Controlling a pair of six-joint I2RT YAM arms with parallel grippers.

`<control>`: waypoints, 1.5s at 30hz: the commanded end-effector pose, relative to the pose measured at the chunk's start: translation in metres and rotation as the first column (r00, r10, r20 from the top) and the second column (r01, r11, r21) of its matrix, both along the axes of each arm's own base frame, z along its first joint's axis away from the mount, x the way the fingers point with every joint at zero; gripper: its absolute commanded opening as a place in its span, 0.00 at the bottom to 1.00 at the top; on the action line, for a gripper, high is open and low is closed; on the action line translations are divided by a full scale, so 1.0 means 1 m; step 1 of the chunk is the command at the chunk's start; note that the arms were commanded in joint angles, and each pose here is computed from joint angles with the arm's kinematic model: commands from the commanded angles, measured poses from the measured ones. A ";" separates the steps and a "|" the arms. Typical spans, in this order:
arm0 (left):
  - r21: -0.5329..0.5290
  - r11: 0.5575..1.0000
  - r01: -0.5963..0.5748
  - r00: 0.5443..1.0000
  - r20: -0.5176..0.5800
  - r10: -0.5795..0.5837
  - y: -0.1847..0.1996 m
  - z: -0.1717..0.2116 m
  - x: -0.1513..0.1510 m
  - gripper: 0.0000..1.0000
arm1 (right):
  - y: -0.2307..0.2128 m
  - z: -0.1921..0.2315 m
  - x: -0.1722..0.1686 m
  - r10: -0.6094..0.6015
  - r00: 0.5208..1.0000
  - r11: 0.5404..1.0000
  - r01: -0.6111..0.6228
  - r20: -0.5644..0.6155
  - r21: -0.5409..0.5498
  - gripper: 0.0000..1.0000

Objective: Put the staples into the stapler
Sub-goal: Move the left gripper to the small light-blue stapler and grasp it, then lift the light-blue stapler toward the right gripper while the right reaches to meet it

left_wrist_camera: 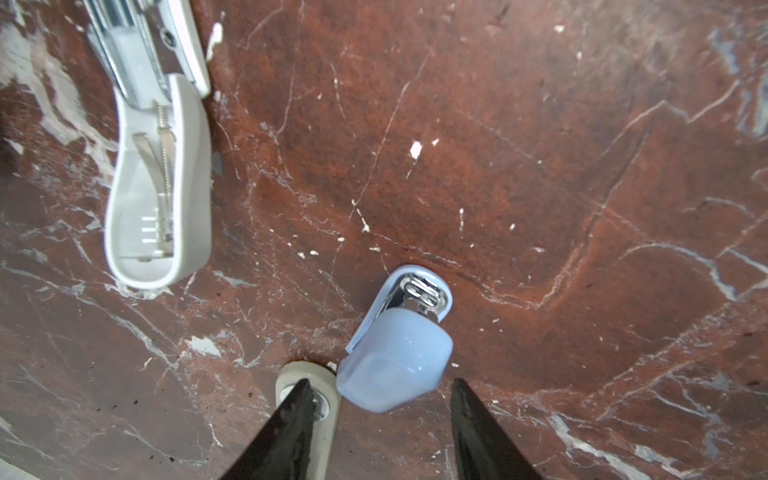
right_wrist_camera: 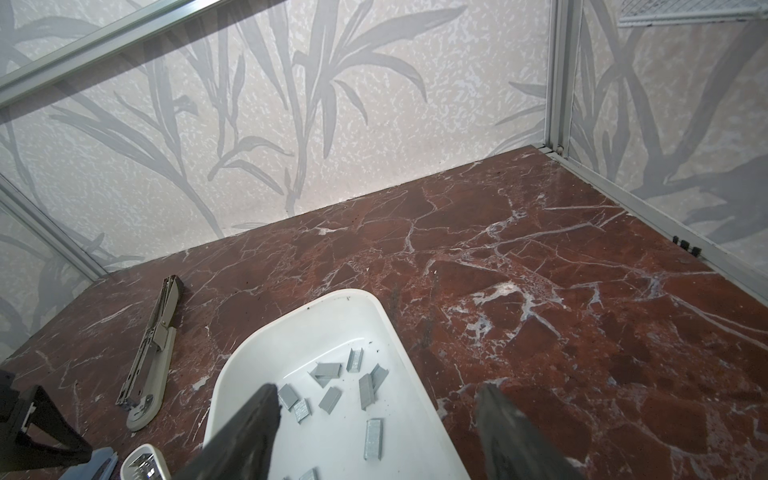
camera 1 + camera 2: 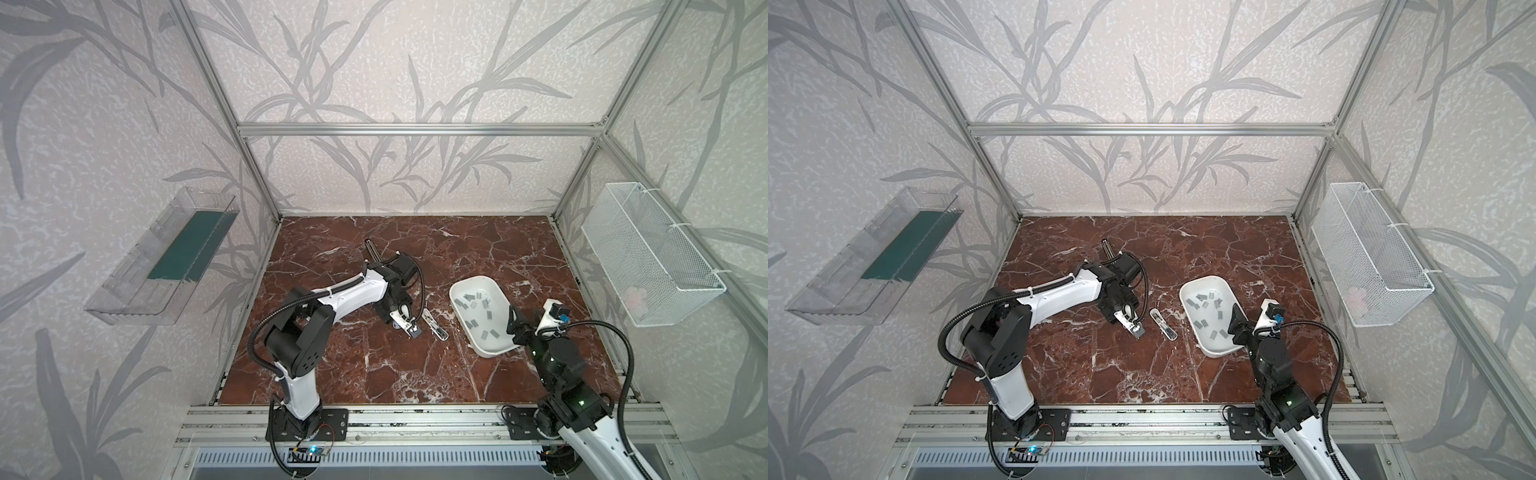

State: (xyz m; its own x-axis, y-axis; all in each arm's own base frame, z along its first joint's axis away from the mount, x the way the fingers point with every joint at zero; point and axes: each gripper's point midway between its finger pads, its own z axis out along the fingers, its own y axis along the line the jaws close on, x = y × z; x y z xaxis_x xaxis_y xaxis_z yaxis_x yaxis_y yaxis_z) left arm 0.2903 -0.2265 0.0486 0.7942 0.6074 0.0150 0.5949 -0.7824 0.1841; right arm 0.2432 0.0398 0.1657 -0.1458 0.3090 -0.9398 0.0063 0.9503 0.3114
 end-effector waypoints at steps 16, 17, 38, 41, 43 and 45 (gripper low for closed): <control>0.029 0.999 0.044 0.996 -0.085 -0.041 -0.011 -0.011 -0.012 0.28 | 0.000 -0.002 -0.001 0.004 1.000 1.000 -0.004 -0.001 0.000 0.75; 0.024 0.999 0.043 0.995 -0.087 -0.041 -0.011 -0.011 -0.013 0.27 | 0.000 -0.002 -0.001 0.004 1.000 1.000 -0.004 0.000 0.000 0.75; -0.477 0.850 -0.223 0.956 0.064 0.287 -0.072 0.146 -0.016 0.00 | 0.006 -0.004 0.003 0.028 1.000 1.000 -0.028 -0.015 -0.010 0.75; -0.375 0.822 -0.428 0.900 -0.097 0.424 -0.062 0.136 -0.062 0.00 | 0.008 -0.004 0.004 0.034 0.999 0.999 -0.034 -0.022 -0.013 0.75; -0.327 0.803 -0.497 0.862 -0.084 0.500 -0.045 0.118 -0.081 0.00 | 0.013 -0.004 0.005 0.065 0.998 0.998 -0.065 -0.015 -0.016 0.75; -0.400 0.752 -0.524 0.831 -0.050 0.553 -0.039 0.114 -0.079 0.00 | 0.018 -0.003 0.008 0.087 0.996 0.996 -0.087 -0.012 -0.020 0.75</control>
State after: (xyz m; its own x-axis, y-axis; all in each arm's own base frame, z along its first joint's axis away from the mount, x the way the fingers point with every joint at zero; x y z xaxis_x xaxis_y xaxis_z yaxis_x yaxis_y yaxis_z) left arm 0.2199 -0.2942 0.1848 0.5347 0.8042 -0.2596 0.7847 -0.3585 0.5057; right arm 0.2475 0.0506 0.1537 -0.2091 0.2793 -0.9371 -0.0268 0.9563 0.2910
